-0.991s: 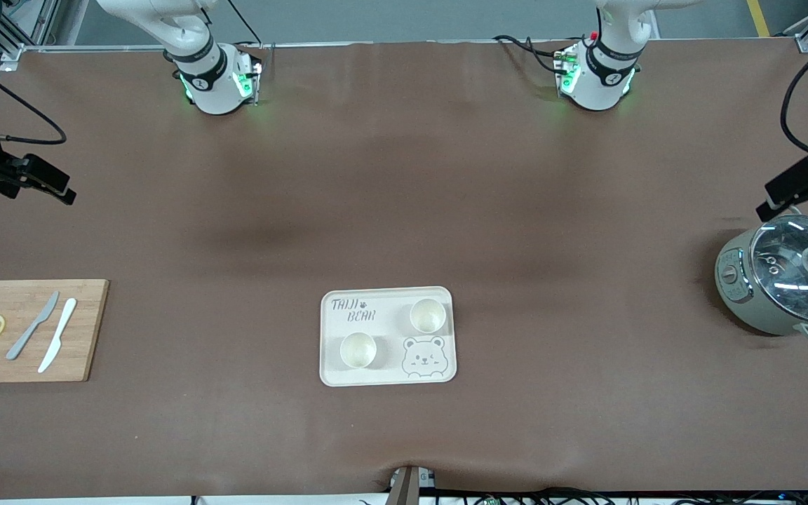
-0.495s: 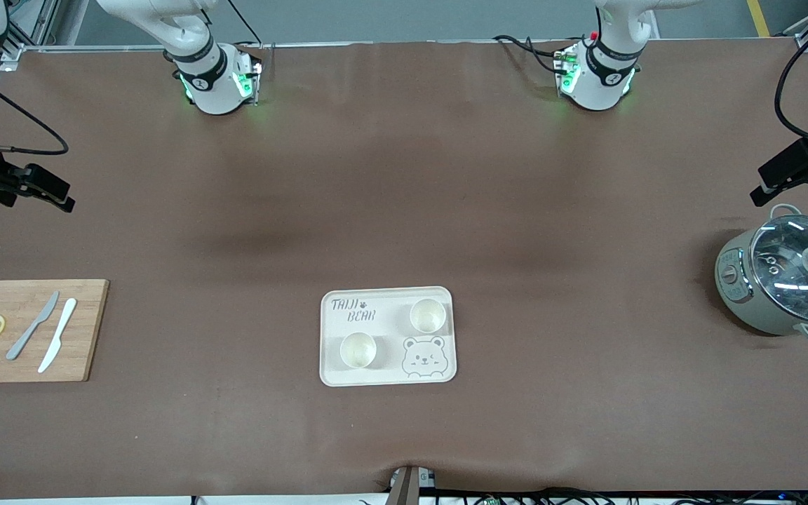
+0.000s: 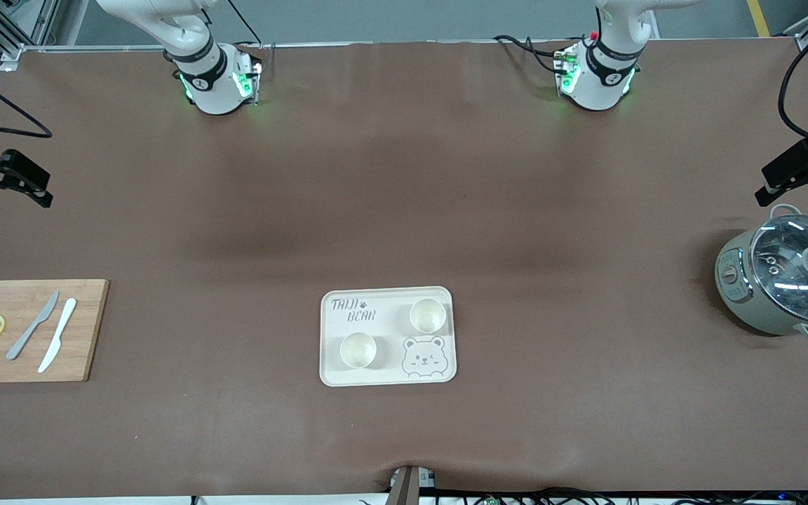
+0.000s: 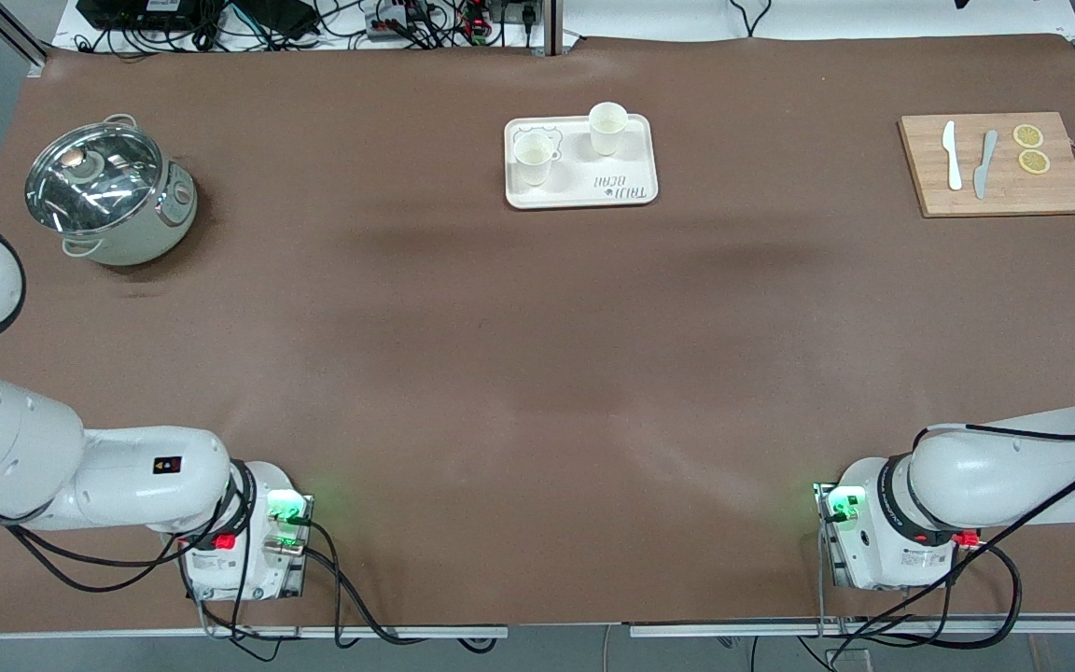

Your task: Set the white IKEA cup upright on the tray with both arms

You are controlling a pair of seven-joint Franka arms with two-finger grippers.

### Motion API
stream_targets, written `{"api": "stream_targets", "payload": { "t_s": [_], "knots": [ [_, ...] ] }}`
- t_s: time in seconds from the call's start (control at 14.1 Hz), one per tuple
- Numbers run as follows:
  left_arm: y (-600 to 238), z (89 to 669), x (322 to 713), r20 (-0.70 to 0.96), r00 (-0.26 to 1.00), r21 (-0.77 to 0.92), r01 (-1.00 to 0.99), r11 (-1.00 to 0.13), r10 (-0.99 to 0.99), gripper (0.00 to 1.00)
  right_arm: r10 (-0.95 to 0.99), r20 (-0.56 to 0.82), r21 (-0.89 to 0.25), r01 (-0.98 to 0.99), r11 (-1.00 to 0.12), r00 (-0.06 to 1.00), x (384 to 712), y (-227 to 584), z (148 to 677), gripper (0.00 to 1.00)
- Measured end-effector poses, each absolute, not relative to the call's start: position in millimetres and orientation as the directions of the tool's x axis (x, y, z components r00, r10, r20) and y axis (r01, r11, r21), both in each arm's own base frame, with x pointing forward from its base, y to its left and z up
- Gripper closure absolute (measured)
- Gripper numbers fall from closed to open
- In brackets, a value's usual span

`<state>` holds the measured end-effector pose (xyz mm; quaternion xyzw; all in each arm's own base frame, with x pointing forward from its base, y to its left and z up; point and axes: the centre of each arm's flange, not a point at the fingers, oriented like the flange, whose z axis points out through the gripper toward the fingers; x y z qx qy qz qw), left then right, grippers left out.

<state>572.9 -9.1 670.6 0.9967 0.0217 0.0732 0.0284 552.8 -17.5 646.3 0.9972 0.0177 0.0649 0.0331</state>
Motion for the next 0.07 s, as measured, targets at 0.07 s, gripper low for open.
{"api": "stream_targets", "payload": {
  "t_s": [0.07],
  "knots": [
    [-8.9, 668.5, 574.1, 0.141, 0.989, 0.060, 0.044, -0.997, 0.052, 0.00, 0.041, 0.139, 0.069, 0.031, -0.997, 0.989, 552.8, -16.9, 651.5, 0.00]
  ]
}}
